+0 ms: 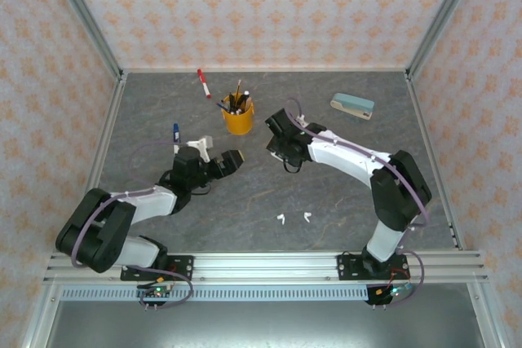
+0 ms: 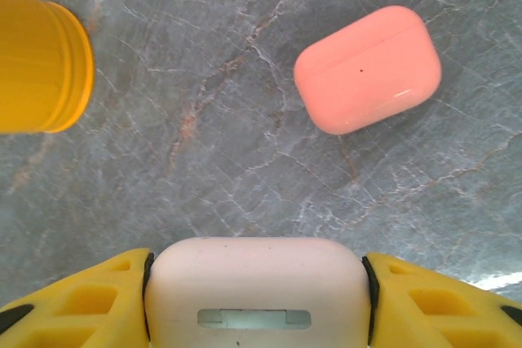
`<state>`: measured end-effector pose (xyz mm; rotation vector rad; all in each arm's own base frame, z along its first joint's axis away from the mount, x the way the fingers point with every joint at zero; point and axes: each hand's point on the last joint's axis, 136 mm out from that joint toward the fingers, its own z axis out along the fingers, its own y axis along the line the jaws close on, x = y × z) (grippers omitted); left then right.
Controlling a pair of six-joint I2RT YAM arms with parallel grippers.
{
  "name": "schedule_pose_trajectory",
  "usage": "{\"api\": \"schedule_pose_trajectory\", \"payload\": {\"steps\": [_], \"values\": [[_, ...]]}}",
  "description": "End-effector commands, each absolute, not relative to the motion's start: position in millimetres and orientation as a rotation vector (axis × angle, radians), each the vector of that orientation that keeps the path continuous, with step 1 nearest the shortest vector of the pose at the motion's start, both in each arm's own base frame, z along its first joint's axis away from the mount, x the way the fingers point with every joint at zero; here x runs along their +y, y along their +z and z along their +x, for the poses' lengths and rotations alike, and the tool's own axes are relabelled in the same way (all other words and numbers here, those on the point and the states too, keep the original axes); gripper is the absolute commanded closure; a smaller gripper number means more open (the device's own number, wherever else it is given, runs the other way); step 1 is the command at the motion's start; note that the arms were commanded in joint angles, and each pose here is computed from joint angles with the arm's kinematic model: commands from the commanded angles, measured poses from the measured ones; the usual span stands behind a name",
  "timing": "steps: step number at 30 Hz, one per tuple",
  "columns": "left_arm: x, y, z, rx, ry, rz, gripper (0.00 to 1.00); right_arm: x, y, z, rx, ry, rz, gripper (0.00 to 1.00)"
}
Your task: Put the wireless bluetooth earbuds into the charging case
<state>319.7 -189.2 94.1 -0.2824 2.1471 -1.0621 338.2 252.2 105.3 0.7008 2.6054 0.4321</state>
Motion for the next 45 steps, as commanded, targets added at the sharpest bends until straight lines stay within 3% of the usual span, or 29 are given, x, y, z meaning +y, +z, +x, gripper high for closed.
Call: {"api": "schedule_pose_trajectory", "payload": {"steps": [1, 19, 45], "values": [[-211, 134, 330, 1.931, -1.13, -0.205, 0.01, 260, 125, 346, 2.545, 0.581, 0.767, 0.46], [-278, 157, 340, 1.772, -1.219, -0.141, 0.26, 271, 130, 359, 2.51, 0.849, 0.949, 0.46], [-297, 139, 362, 1.79, -1.221, -0.155, 0.44, 276, 132, 355, 2.518, 0.911, 0.96, 0.46]]}}
